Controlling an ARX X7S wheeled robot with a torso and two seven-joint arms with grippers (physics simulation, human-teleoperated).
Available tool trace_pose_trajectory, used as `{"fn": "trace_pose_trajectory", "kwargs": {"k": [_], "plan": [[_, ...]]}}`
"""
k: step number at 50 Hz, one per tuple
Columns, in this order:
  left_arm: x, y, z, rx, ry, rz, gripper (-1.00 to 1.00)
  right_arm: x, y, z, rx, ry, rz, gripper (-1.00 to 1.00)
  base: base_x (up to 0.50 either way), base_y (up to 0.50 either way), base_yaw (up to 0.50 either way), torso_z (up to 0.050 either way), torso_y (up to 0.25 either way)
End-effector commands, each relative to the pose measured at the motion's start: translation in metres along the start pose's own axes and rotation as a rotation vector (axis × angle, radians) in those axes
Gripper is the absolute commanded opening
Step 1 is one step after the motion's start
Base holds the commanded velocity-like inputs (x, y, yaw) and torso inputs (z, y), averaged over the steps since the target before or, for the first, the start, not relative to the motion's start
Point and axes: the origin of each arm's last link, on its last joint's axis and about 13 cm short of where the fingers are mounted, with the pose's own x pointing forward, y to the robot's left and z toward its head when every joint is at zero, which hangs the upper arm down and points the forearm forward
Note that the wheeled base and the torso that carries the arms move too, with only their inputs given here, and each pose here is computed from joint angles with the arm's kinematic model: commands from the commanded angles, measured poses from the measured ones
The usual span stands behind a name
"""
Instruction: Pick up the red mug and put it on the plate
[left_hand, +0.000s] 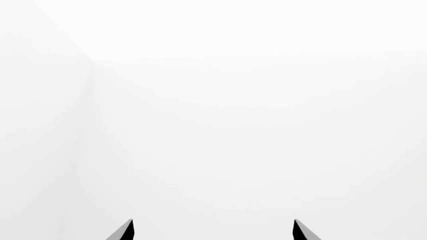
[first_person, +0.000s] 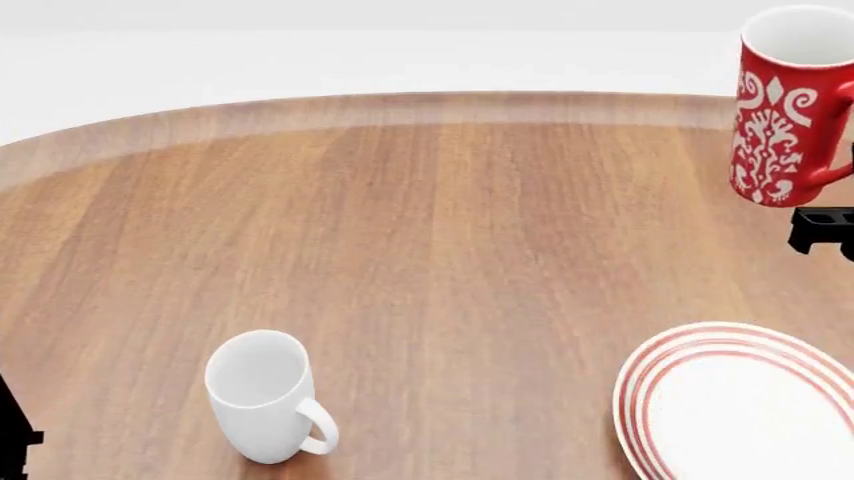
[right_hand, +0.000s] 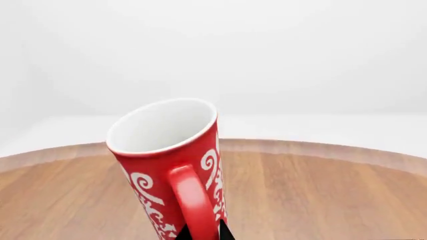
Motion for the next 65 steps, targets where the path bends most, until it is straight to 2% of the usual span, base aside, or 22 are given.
{"fn": "trace_pose_trajectory", "kwargs": {"k": [1, 19, 25, 31, 44, 54, 65], "plan": [[-0.001, 0.001, 0.002, 0.000, -0.005, 0.002, 1.00, 0.014, -0.017, 0.007, 0.045, 0.003, 0.004, -1.00, 0.00, 0.00, 0.00, 0.000, 0.000], [-0.004, 0.001, 0.007, 0.001, -0.015, 0.001, 1.00, 0.032, -0.031, 0.027, 0.017, 0.017, -0.020, -1.00, 0.00, 0.00, 0.00, 0.000, 0.001], [-0.007, 0.001, 0.010, 0.002, -0.016, 0.003, 1.00, 0.045, -0.035, 0.026, -0.059, 0.035, -0.049, -1.00, 0.00, 0.00, 0.00, 0.000, 0.000], [-0.008, 0.000, 0.010, 0.002, -0.016, 0.003, 1.00, 0.051, -0.038, 0.033, -0.085, 0.030, -0.039, -1.00, 0.00, 0.00, 0.00, 0.000, 0.000], [-0.008, 0.000, 0.009, 0.006, -0.018, 0.006, 1.00, 0.057, -0.049, 0.014, -0.081, 0.088, -0.045, -1.00, 0.00, 0.00, 0.00, 0.000, 0.001], [-0.007, 0.001, 0.011, 0.007, -0.022, 0.008, 1.00, 0.050, -0.051, 0.002, -0.099, 0.116, -0.011, -1.00, 0.00, 0.00, 0.00, 0.000, 0.000], [-0.007, 0.001, 0.010, 0.006, -0.022, 0.007, 1.00, 0.054, -0.052, -0.014, -0.070, 0.139, 0.012, -1.00, 0.00, 0.00, 0.00, 0.000, 0.000]]}}
